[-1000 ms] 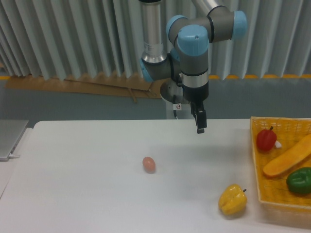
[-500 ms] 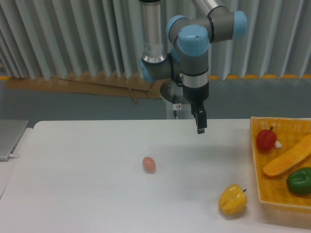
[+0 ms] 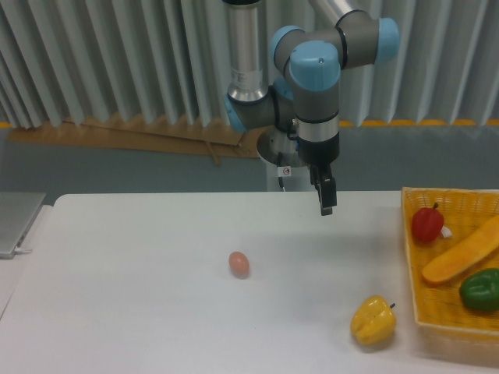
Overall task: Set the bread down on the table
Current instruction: 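Move the gripper over the yellow basket above the orange loaf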
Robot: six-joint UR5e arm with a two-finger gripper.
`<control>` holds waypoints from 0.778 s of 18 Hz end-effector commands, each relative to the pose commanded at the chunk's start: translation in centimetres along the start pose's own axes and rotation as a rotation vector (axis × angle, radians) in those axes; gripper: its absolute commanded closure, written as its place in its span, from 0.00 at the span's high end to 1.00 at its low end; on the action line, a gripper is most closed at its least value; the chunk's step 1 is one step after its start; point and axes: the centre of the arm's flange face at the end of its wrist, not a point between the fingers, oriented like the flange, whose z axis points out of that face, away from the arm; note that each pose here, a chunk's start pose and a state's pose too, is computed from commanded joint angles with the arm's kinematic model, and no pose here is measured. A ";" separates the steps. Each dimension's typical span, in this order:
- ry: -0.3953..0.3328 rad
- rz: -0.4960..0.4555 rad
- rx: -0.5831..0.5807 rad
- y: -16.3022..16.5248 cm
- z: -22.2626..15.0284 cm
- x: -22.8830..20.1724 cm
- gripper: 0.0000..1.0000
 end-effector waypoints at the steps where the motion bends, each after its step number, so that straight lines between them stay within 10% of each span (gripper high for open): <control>1: 0.002 -0.004 0.000 0.2 0.1 0.0 1.00; 14: 0.003 -0.063 -0.011 2.6 0.2 -0.1 1.00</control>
